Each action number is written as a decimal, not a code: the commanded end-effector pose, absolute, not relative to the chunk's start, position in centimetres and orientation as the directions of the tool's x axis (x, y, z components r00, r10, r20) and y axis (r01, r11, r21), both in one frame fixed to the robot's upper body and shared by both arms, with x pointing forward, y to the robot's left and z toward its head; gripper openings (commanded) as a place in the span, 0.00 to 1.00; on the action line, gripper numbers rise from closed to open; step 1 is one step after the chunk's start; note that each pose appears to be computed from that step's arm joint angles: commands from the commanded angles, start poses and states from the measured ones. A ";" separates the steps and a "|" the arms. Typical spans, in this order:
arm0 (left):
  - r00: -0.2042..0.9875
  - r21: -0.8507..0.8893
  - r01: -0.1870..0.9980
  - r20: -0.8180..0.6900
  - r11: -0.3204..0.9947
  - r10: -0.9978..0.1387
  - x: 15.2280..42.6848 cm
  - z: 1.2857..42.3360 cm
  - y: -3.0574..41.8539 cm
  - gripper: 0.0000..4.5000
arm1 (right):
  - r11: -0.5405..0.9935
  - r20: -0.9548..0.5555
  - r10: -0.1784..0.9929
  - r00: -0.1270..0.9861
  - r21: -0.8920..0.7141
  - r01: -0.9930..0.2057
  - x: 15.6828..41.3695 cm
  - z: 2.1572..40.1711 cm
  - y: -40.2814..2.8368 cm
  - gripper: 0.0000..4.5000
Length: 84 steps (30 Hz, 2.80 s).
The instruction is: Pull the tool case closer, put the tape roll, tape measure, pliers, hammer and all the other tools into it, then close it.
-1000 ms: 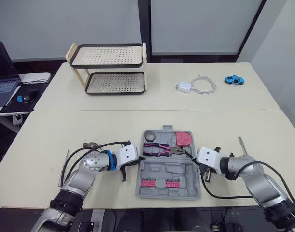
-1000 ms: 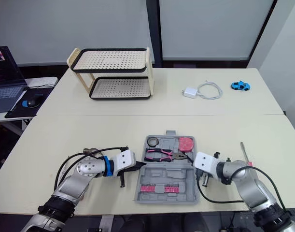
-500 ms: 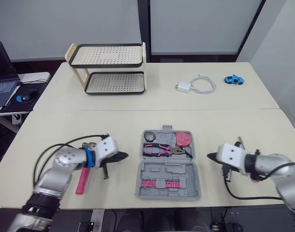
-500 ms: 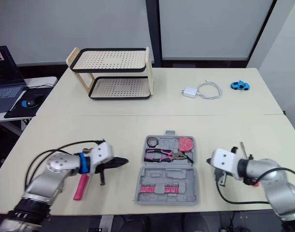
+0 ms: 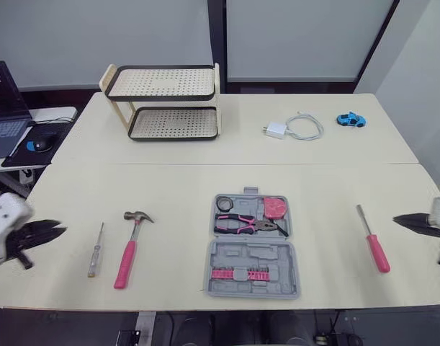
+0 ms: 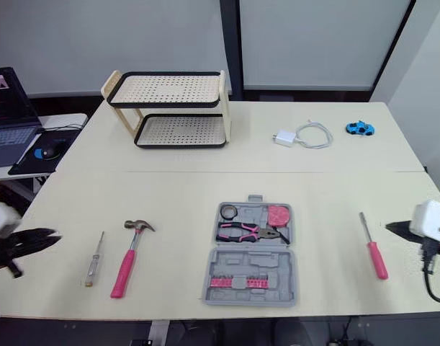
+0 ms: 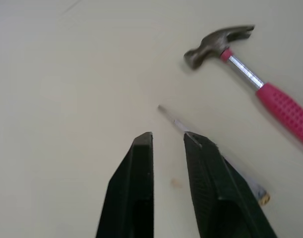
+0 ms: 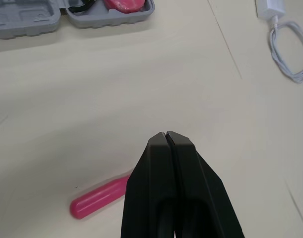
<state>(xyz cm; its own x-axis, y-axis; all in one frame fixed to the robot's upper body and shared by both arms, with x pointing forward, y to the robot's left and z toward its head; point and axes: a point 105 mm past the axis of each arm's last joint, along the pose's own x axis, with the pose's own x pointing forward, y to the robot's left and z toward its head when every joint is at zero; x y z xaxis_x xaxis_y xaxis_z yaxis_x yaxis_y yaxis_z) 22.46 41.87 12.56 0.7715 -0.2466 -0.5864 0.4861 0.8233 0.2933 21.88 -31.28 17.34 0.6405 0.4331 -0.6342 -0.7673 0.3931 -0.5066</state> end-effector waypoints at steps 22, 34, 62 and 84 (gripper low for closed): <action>0.790 0.238 0.339 -0.597 0.910 -0.138 19.0 11.5 45.3 1.00 | 0.428 -0.711 0.344 0.613 -0.462 -0.777 20.5 17.7 -35.6 0.99; 0.798 0.210 0.307 -0.588 0.928 -0.132 18.7 10.8 45.0 1.00 | 0.424 -0.704 0.341 0.623 -0.476 -0.770 20.6 18.2 -35.5 0.99; 0.865 0.087 0.149 -0.494 0.985 -0.088 16.3 9.0 40.4 1.00 | -0.044 -0.439 0.892 0.113 -0.332 -0.942 24.0 22.5 -12.3 0.99; 0.883 -0.002 -0.052 -0.468 0.999 0.045 22.6 2.4 34.2 1.00 | -0.084 -0.409 0.912 0.043 -0.289 -0.954 23.5 22.9 -9.7 0.99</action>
